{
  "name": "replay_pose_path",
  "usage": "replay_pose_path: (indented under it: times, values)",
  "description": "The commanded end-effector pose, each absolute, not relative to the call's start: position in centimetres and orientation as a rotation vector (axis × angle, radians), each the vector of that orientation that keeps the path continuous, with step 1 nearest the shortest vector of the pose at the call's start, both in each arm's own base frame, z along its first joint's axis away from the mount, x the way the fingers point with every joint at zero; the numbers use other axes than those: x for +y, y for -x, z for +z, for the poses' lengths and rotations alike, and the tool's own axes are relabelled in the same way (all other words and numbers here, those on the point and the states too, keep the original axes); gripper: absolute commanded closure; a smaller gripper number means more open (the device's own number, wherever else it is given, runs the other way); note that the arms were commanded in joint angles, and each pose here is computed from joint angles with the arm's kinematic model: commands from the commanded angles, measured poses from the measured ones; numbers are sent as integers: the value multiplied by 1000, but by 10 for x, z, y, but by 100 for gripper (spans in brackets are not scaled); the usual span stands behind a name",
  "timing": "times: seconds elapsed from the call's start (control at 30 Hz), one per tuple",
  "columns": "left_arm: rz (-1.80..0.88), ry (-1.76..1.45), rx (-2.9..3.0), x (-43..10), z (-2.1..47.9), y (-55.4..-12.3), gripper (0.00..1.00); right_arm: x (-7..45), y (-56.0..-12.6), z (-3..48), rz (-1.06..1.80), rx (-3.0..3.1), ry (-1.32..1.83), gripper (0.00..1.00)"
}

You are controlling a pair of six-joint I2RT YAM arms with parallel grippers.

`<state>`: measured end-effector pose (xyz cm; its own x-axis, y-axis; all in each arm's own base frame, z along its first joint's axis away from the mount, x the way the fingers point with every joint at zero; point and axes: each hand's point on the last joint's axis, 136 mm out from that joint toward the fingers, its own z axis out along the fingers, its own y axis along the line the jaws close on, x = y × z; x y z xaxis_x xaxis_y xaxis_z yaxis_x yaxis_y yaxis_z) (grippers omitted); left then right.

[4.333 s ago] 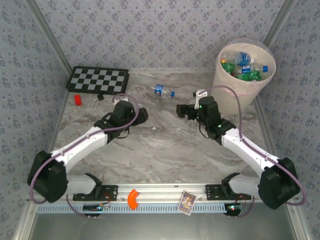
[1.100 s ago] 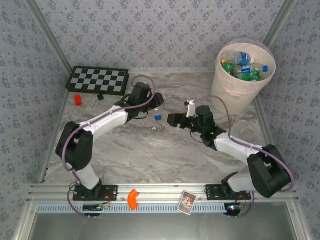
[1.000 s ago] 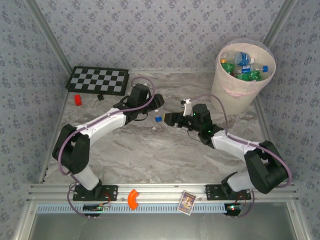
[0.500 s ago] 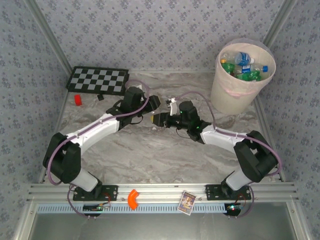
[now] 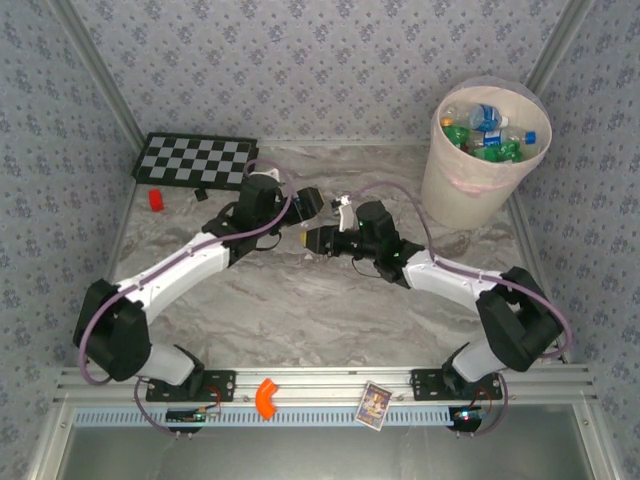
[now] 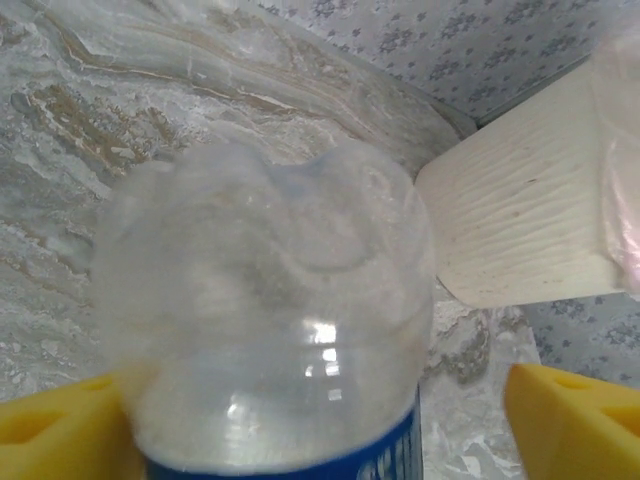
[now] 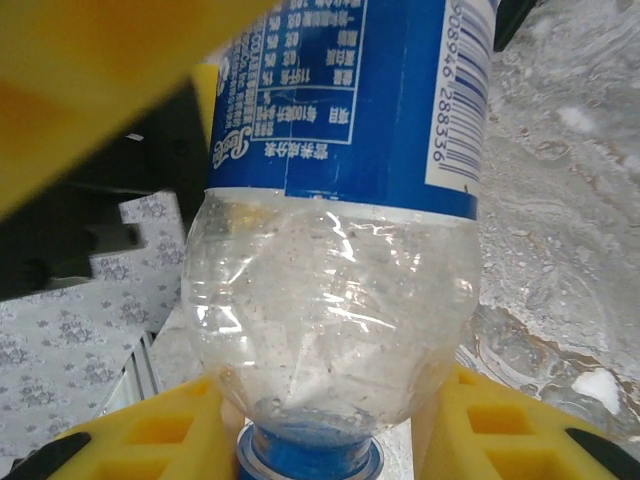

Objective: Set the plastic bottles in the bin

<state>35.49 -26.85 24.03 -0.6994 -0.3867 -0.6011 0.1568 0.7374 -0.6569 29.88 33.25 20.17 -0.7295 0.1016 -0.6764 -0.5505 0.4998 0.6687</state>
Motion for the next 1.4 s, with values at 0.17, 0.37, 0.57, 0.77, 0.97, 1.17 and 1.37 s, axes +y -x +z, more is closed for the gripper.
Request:
replay_pose_path:
  times: [0.17, 0.37, 0.57, 0.77, 0.97, 1.17, 1.37]
  values:
    - [-830, 140, 1958, -214, 317, -324, 0, 283, -313, 243, 1060, 2018, 284, 68]
    - [-794, 151, 1898, -183, 322, -301, 0, 227, -327, 288, 939, 1943, 123, 68]
    - [-771, 160, 1897, -170, 303, -291, 0, 162, -333, 350, 753, 1830, -71, 68]
    - [-785, 155, 1908, -168, 292, -283, 0, 93, -339, 394, 618, 1742, -331, 67]
    - [-811, 174, 1922, -167, 281, -279, 0, 30, -346, 423, 532, 1617, -575, 67]
    - [-807, 178, 1914, -163, 281, -274, 0, -6, -366, 431, 485, 1595, -684, 67]
    - [-811, 188, 1889, -157, 283, -269, 0, -31, -388, 424, 444, 1614, -798, 65]
